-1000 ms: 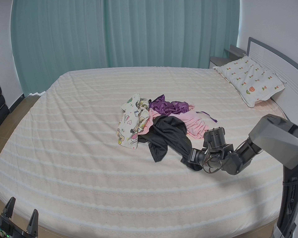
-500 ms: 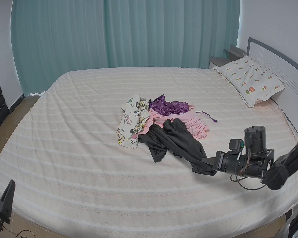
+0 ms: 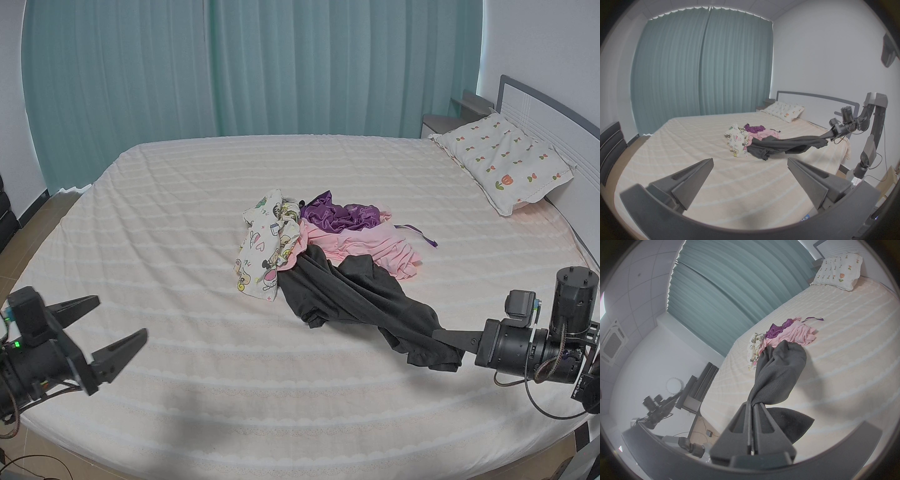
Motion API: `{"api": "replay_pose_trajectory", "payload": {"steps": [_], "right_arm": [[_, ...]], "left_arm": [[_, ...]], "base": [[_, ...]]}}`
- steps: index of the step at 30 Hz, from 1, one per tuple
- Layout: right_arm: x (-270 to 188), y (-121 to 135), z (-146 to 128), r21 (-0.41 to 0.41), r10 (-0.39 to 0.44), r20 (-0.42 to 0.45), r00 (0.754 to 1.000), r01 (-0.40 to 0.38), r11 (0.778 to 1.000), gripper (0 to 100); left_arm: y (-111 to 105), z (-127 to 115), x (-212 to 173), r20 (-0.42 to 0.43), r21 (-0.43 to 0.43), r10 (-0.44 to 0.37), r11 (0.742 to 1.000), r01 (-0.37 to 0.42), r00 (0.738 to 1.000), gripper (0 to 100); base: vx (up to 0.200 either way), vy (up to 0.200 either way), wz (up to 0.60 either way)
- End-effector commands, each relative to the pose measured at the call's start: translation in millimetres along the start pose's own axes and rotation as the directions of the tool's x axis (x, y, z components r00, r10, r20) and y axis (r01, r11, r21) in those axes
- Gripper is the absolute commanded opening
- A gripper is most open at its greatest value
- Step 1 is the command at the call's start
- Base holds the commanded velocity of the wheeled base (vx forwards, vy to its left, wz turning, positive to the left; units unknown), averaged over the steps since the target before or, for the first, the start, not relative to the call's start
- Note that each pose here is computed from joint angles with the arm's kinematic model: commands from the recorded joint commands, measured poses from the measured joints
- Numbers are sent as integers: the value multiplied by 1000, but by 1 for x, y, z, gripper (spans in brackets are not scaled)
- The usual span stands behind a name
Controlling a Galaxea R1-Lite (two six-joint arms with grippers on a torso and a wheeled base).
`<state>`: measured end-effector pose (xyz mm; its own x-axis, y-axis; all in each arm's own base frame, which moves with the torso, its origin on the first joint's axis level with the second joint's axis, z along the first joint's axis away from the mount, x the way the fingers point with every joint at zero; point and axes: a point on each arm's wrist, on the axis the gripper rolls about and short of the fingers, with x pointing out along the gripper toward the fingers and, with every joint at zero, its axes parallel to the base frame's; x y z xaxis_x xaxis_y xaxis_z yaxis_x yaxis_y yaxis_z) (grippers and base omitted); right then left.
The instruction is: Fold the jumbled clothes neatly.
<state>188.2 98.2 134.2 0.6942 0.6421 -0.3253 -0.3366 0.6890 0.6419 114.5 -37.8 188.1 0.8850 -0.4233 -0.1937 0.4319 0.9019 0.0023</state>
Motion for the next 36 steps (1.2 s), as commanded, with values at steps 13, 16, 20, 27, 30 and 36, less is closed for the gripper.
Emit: {"api": "replay_pose_trajectory", "payload": {"steps": [13,16,20,27,30,36], "right_arm": [[-38,14,-35,-21,167,-43,985,-168,986,0],[-37,14,-35,-20,164,-44,986,-165,986,0],[-36,13,-36,-13,160,-50,986,-161,987,0],[-39,18,-30,1,190,-13,982,-190,982,0],[-42,22,-26,29,213,14,977,-214,976,0],[-39,23,-25,60,210,10,978,-210,976,0]], "left_arm": [[-140,-62,185,-195,34,-251,964,262,948,100],[-146,-67,197,-186,35,-252,964,263,950,100],[-148,-70,209,-162,31,-245,967,254,956,100],[-143,-75,217,-162,28,-227,972,235,960,100],[-143,-76,218,-151,25,-230,971,237,961,100],[-143,-75,216,-136,22,-240,969,245,961,100]], "base": [[0,0,0],[0,0,0],[0,0,0],[0,0,0],[0,0,0],[0,0,0]]}}
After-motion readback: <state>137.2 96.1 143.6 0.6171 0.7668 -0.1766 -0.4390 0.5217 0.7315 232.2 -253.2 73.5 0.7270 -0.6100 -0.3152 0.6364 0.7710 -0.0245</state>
